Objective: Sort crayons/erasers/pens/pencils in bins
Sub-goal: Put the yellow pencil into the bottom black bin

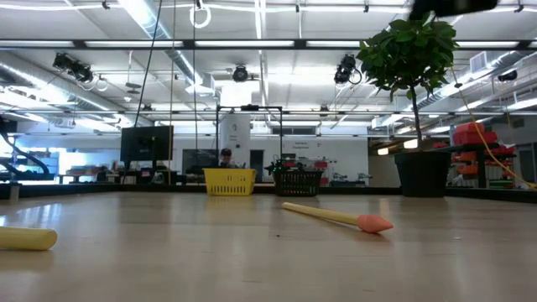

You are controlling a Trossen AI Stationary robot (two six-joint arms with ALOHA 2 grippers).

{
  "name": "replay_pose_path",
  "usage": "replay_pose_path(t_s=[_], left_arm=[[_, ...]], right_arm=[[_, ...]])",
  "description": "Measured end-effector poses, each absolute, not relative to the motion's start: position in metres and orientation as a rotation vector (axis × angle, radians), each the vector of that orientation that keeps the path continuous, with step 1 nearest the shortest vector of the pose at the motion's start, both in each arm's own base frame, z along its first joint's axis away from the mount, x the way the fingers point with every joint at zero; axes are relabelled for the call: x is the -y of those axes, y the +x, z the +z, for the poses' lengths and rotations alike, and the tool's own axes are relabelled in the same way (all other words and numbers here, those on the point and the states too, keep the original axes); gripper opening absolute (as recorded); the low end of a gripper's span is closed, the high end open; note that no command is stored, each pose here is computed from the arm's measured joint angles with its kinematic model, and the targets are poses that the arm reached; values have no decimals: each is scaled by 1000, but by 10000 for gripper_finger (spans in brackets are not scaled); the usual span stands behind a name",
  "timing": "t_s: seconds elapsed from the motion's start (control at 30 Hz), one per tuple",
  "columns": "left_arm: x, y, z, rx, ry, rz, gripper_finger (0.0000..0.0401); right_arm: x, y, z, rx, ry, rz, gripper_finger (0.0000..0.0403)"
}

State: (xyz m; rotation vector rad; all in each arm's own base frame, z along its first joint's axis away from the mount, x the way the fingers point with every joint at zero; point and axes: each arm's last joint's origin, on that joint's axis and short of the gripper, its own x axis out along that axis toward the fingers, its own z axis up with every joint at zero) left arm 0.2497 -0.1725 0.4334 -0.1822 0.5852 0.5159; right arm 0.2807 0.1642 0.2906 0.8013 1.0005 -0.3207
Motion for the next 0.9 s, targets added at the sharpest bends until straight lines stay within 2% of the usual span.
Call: replay_pose_path(t_s=[0.17, 0.37, 0.5, 0.67, 0.8, 0.9], left_arm=[[167, 220, 444, -613, -110, 466, 94], [150, 191, 432, -663, -79, 306, 93], [139, 188, 405, -624, -174, 116, 93], [121, 191, 370, -490, -404, -98, 93], [110, 195, 354, -387, -519, -164, 91], [101, 202, 347, -384, -554, -186, 86]], right_arm=[[-164, 331, 258, -937, 932, -286, 212], [-142, 358, 220, -1033, 1023, -386, 212], [-137, 361, 216, -1052, 1065, -407, 212], [-141, 359, 218, -1009, 1139, -481, 212], [-147, 356, 218, -1006, 1156, -493, 212], [-152, 354, 218, -991, 1155, -505, 212]])
